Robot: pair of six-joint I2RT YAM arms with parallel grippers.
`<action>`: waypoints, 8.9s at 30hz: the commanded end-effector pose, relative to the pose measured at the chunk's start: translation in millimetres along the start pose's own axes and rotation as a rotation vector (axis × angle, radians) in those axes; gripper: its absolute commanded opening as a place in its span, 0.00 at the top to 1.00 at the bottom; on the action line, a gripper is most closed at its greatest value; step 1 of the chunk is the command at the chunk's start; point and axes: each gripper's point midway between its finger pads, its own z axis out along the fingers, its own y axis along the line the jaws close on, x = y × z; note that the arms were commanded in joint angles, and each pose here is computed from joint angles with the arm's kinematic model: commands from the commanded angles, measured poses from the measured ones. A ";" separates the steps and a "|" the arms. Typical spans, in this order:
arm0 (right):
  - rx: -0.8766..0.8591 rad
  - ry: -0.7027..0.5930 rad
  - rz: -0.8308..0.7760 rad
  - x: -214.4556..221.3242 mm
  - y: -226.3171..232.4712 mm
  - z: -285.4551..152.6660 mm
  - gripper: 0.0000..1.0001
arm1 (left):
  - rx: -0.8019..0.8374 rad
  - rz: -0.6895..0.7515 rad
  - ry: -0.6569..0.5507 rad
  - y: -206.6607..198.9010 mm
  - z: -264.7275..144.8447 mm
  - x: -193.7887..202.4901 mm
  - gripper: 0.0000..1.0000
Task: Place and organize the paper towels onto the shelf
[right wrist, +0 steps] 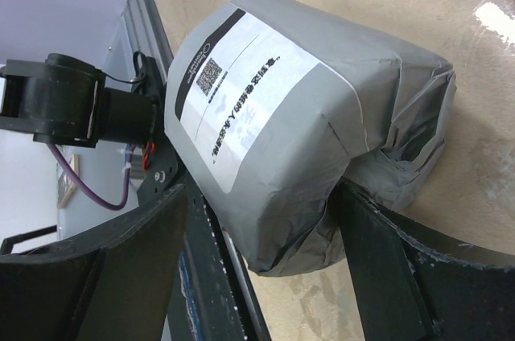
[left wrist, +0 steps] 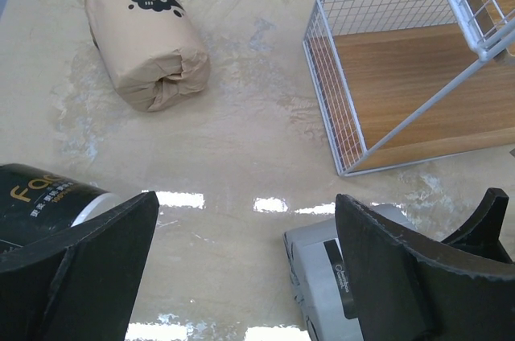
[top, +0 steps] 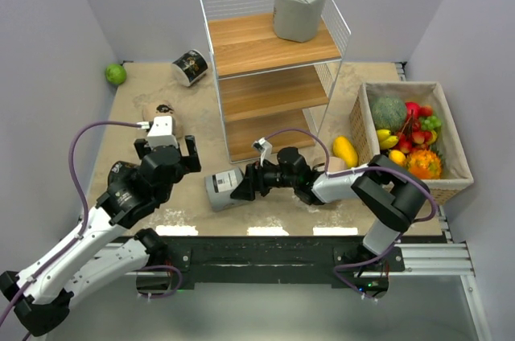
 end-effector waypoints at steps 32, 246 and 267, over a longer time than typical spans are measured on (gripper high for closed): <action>-0.070 -0.112 -0.196 -36.0 45.7 -14.8 0.68 | -0.014 -0.018 -0.035 3.2 -1.2 -8.2 0.04; 1.256 0.208 -1.147 -73.2 -0.2 -163.6 0.27 | 0.035 -0.065 -0.070 2.9 -11.7 -15.9 0.04; 1.199 0.544 -1.384 -25.2 -50.8 -184.5 0.22 | 0.041 -0.045 -0.060 -0.4 -8.4 -12.8 0.04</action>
